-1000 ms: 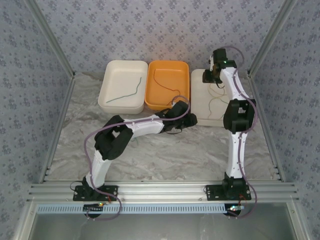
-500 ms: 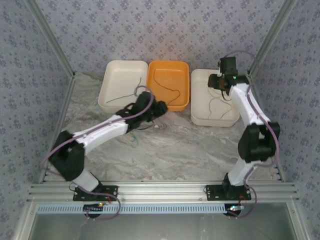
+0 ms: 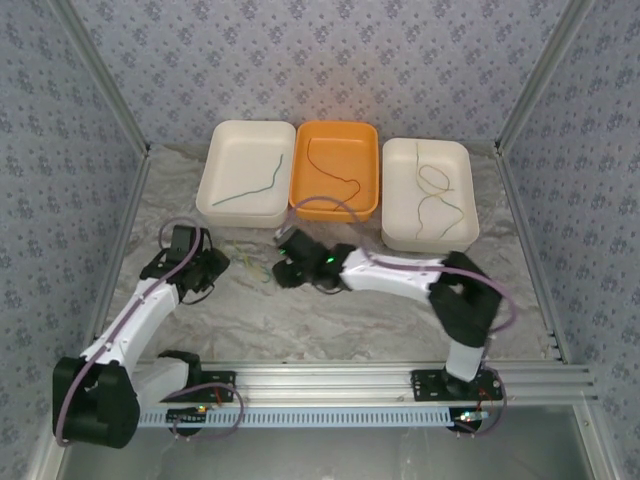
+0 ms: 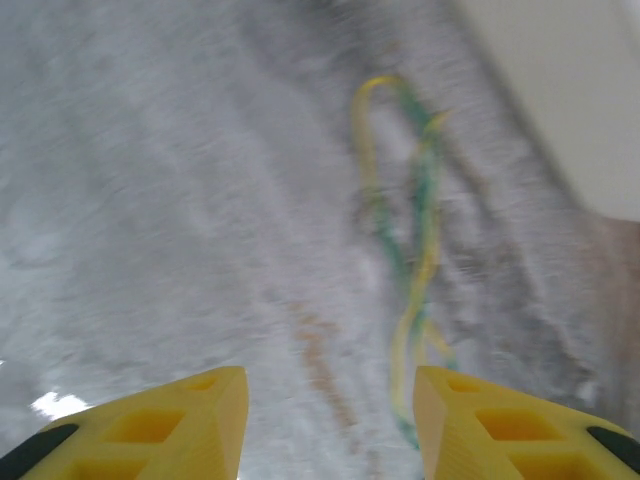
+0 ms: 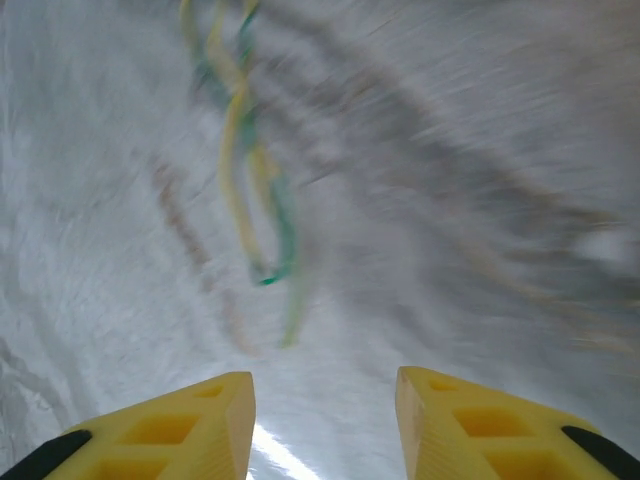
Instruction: Untangle the cables
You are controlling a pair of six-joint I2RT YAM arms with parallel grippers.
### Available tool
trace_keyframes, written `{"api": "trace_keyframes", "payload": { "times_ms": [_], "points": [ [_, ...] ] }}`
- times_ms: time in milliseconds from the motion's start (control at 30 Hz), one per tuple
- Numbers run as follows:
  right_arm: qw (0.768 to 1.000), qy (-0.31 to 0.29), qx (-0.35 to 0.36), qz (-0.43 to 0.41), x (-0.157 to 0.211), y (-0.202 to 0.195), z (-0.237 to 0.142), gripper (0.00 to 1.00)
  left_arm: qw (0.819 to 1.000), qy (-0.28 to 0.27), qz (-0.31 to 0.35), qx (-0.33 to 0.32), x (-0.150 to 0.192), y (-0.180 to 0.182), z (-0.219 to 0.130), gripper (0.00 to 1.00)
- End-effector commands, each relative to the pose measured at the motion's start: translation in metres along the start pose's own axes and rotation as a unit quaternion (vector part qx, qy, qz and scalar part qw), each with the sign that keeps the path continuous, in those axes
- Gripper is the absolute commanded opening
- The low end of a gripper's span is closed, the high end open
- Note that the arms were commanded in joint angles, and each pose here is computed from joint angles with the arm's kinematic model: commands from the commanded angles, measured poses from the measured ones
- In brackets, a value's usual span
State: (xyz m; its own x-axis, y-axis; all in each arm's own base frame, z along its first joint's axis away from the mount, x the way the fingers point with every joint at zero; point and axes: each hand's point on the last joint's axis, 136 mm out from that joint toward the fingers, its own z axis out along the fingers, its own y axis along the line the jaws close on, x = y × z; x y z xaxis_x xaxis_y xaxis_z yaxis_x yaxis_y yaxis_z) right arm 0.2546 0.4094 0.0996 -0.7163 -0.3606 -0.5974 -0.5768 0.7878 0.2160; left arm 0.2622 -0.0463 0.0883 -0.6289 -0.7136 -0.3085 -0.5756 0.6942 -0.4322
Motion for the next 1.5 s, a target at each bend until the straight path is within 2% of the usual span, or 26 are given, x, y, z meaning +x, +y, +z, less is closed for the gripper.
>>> {"api": "trace_keyframes", "payload": {
  "times_ms": [0, 67, 167, 267, 467, 767, 900, 1000, 1167, 1233, 1267, 1467],
  "points": [
    [0.999, 0.017, 0.013, -0.027, 0.001, 0.016, 0.023, 0.42, 0.999, 0.034, 0.014, 0.02, 0.014, 0.001, -0.004, 0.48],
    [0.998, 0.05, 0.013, -0.041, 0.013, 0.015, 0.044, 0.41, 0.999, 0.032, 0.011, 0.026, 0.015, 0.002, -0.005, 0.47],
    [0.996, 0.069, 0.028, -0.055, 0.02, 0.012, 0.059, 0.4, 0.999, 0.026, 0.012, 0.032, 0.015, 0.002, -0.011, 0.48],
    [0.994, 0.07, 0.061, -0.061, 0.019, -0.001, 0.061, 0.38, 0.999, 0.016, 0.013, 0.042, 0.012, 0.0, -0.018, 0.48],
    [0.991, 0.074, 0.082, -0.076, 0.022, -0.013, 0.057, 0.38, 0.998, 0.015, 0.011, 0.053, 0.011, -0.005, -0.024, 0.47],
    [0.992, 0.082, 0.069, -0.068, 0.021, -0.013, 0.077, 0.35, 0.995, 0.014, 0.014, 0.101, 0.012, -0.021, -0.042, 0.48],
    [0.992, 0.081, 0.067, -0.064, 0.018, -0.013, 0.081, 0.33, 0.993, 0.036, 0.019, 0.108, 0.02, -0.022, -0.049, 0.49],
    [0.992, 0.084, 0.067, -0.066, 0.018, -0.011, 0.084, 0.29, 0.994, 0.044, 0.023, 0.101, 0.025, -0.016, -0.052, 0.48],
    [0.991, 0.092, 0.067, -0.069, 0.026, -0.009, 0.087, 0.16, 0.993, 0.033, 0.018, 0.116, 0.026, -0.016, -0.061, 0.49],
    [0.992, 0.086, 0.068, -0.068, 0.025, -0.009, 0.083, 0.03, 0.992, 0.03, 0.018, 0.118, 0.024, -0.018, -0.063, 0.49],
    [0.992, 0.078, 0.068, -0.065, 0.022, -0.01, 0.078, 0.0, 0.992, 0.028, 0.019, 0.12, 0.023, -0.019, -0.064, 0.49],
    [0.998, 0.0, 0.051, -0.044, -0.003, -0.009, 0.023, 0.0, 0.99, 0.034, 0.019, 0.132, 0.025, -0.024, -0.071, 0.52]
  ]
}}
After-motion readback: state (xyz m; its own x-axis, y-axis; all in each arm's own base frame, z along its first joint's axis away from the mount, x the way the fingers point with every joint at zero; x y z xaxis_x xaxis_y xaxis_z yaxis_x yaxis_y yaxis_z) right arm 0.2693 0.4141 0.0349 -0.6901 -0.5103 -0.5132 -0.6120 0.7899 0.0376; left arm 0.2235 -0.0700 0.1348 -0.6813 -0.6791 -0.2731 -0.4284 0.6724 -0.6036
